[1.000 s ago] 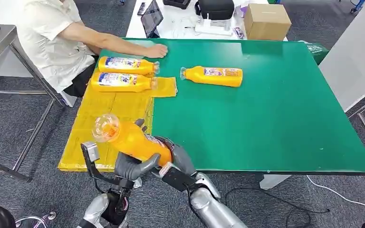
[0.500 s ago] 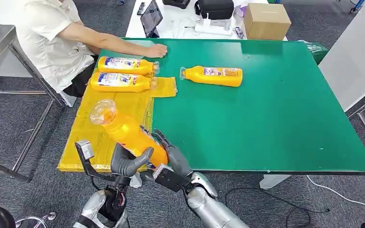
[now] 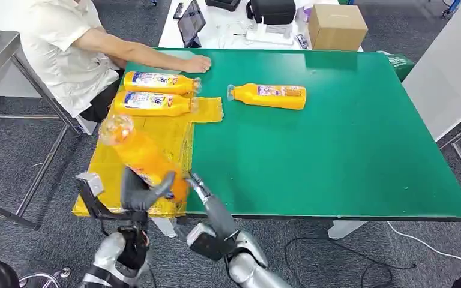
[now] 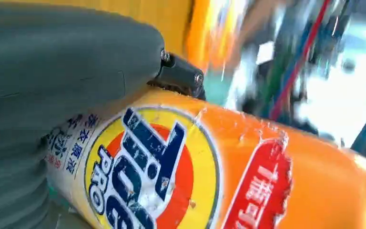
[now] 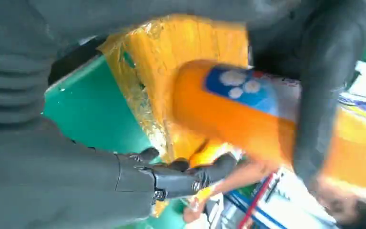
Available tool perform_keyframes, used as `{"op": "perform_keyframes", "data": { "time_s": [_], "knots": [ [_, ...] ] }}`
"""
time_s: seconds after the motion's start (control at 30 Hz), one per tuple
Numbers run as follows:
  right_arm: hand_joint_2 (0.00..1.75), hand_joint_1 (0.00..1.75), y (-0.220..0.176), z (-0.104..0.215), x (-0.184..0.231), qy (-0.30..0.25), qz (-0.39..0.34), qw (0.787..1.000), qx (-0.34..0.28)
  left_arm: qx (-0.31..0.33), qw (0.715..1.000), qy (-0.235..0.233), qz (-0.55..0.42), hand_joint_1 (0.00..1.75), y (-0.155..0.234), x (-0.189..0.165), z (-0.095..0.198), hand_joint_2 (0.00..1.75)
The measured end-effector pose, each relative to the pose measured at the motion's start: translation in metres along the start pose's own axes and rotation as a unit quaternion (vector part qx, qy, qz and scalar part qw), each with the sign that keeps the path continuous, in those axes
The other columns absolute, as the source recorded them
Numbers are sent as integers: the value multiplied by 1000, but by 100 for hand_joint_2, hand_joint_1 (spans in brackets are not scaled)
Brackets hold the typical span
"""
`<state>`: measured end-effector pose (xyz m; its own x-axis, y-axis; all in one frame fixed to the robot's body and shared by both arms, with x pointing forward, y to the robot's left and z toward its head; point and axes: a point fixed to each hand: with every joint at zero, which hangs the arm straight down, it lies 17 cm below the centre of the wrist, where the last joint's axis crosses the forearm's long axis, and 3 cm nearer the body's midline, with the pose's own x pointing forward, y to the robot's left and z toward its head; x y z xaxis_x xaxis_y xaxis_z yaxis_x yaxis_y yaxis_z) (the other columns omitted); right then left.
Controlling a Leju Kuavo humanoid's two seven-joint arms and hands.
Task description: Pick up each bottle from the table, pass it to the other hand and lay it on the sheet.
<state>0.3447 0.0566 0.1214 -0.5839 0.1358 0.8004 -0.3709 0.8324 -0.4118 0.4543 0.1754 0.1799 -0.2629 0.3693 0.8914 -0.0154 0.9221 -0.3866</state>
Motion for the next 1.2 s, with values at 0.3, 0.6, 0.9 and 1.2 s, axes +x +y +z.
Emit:
{"op": "perform_keyframes", "data": {
  "time_s": [0.3,0.6,0.9,1.2],
  "knots": [
    [0,0,3,3,16,-18,11,1000,-17,35,963,-108,-244,175,30,37,-34,175],
    [0,0,11,-2,42,-46,-23,999,-9,-65,880,-92,-462,175,16,6,-75,175],
    [0,0,21,-6,65,-67,-65,996,11,-224,788,37,-572,175,5,-85,-85,175],
    [0,0,21,-8,70,-68,-87,994,12,-300,769,106,-554,35,-3,-119,-80,175]
  ]
}}
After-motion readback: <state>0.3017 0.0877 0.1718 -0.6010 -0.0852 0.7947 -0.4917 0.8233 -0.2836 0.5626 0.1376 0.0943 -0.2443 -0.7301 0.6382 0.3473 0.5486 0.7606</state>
